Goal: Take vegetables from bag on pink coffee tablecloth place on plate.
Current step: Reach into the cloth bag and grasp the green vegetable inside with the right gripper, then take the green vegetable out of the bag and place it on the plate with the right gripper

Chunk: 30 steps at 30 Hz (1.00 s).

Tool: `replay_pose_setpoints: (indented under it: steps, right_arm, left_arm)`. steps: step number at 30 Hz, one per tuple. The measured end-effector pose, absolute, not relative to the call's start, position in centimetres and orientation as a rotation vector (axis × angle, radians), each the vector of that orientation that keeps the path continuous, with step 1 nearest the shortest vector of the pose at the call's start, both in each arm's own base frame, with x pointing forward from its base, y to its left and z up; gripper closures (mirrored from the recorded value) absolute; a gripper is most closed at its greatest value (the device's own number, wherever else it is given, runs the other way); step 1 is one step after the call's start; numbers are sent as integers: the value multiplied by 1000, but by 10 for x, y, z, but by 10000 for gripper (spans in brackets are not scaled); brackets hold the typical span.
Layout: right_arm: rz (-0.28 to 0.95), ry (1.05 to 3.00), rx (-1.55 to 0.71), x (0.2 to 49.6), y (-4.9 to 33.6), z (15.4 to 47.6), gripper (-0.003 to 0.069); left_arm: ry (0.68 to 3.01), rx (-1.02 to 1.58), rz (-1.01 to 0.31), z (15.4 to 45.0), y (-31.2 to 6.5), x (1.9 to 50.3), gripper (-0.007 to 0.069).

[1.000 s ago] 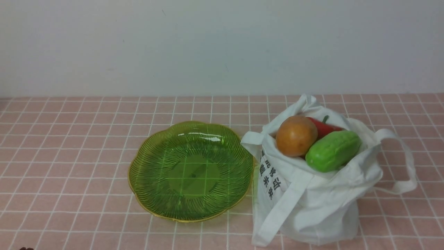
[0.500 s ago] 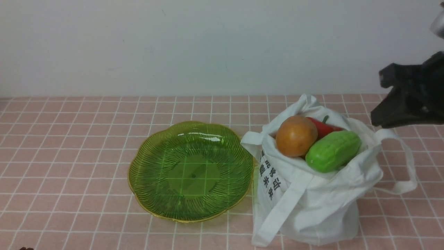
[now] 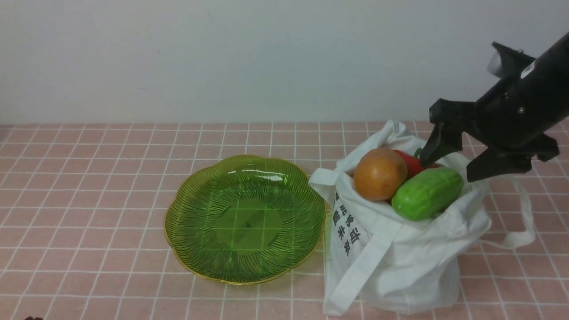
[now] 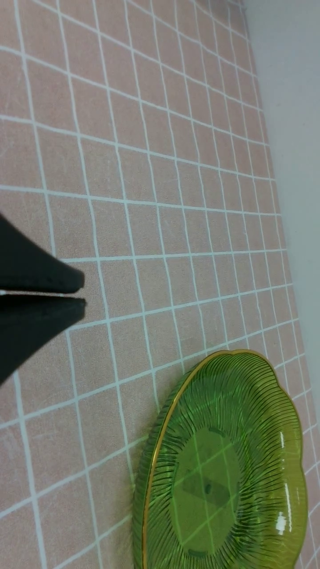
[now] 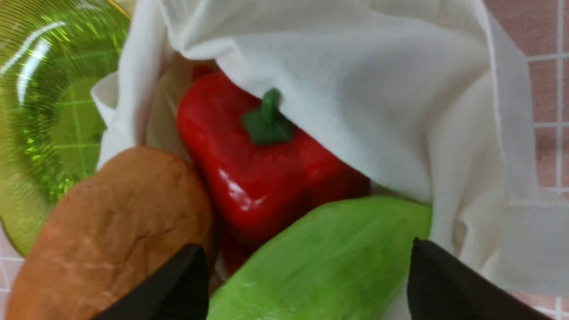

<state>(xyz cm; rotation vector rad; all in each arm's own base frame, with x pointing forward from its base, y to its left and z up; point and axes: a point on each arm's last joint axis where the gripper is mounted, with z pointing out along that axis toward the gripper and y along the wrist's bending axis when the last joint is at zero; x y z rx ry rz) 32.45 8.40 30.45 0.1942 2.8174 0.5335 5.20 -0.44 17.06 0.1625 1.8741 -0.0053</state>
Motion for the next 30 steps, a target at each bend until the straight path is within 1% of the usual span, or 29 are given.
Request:
replay_pose_setpoints:
  steps: [4,11,18,21,22,23,24,30]
  right_arm:
    - [580,2820,213,326,87,304,105]
    - [576,2916,256,330,89,286,106]
    - [561,2946,283,334,90,276,107]
    - [548,2948,284,334,89,276,144]
    - [538,2947,284,335,89,276,200]
    - [535,2948,284,335,88,276,200]
    - [519,2946,278,335,88,277,257]
    - [488,2905,246,341,86,291,257]
  left_arm:
    - [1874,163,-5,171,-4,52,630]
    - [1874,163,-5,171,-4,52,630]
    - [1874,163,-5,171,-4,52,630]
    - [1874,163,-5,171,-4,52,630]
    - [1874,163,-5,171,-4,52,630]
    - [1874,163,-5,171,-4,52,630]
    - [1874,163,-5,171,-4,52,630]
    - [1874,163,-5,171,-4,52,630]
